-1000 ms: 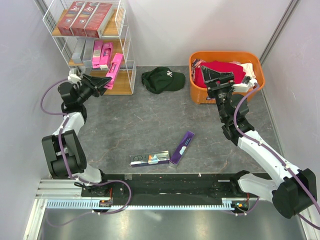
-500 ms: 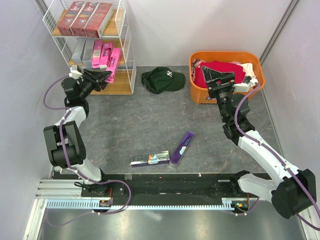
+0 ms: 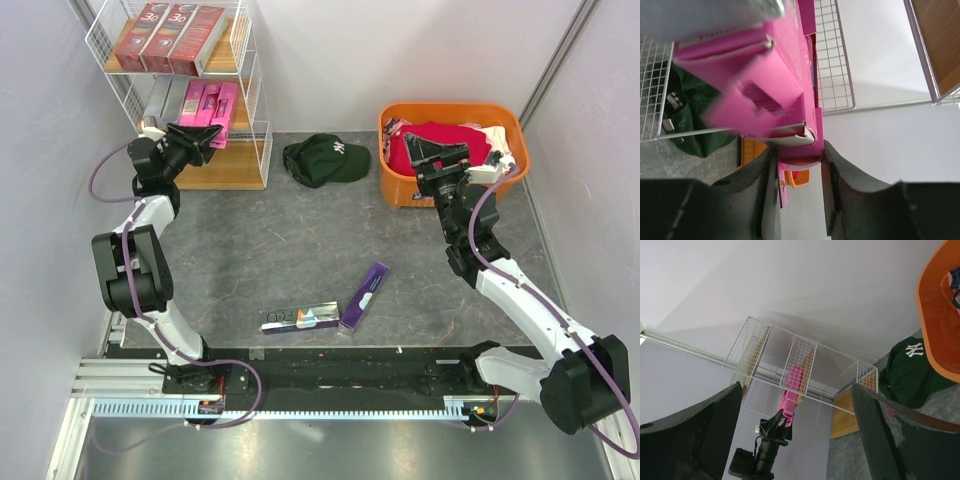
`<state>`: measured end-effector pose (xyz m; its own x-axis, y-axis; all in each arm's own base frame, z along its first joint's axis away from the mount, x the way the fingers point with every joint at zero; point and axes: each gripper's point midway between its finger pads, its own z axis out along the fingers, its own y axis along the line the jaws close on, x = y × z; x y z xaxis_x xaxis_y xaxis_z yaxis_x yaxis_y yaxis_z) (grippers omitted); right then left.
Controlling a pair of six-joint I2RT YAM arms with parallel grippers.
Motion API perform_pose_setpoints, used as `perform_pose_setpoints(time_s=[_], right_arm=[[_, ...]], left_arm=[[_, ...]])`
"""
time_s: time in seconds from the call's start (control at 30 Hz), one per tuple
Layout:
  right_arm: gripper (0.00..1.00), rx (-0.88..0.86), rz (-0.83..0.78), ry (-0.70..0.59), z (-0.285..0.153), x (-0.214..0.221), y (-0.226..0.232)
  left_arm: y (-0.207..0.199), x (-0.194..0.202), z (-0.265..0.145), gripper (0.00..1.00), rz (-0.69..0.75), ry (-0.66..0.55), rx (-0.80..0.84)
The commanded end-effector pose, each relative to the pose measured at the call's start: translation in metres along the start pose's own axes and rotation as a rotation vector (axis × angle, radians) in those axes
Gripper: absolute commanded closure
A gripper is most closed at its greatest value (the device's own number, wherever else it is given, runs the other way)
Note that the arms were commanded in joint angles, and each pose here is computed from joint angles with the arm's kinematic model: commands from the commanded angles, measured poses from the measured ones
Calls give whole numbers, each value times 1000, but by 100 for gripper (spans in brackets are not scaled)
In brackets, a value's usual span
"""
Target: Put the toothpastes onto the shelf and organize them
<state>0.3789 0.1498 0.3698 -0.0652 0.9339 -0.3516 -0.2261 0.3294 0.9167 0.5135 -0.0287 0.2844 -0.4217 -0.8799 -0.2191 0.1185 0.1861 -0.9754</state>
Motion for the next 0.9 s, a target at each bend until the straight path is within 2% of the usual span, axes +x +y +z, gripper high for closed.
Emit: perform_pose_setpoints(time_s=[0.0,0.27,0.37,0.57,0.6,0.63,0.67,0.77,0.87], right_arm=[[2,-15,12,-1,3,-2,4],[2,-13,11,10,5,-1,3],[2,-17,9,19,6,0,4],[2,-17,10,27,6,2,4],[2,-17,11,30,5,3,4],[2,-17,11,34,5,3,4],[2,-17,12,34,5,3,3],[2,-24,11,40,5,4,5],[2,-25,11,50,4,6,4]], left_arm=[[-1,-19,13,98,28,-53,-3],[4,-26,24,96,4,-76,-17],[4,-23,27,89,1,-63,-18],[-2,-13,23,57,20,-22,-5],[-5,-10,22,45,26,-8,1],[-5,-7,20,40,30,0,1],[-10,-6,17,26,49,1,9],[-19,0,8,4,89,4,16],[-19,8,0,0,119,17,8]])
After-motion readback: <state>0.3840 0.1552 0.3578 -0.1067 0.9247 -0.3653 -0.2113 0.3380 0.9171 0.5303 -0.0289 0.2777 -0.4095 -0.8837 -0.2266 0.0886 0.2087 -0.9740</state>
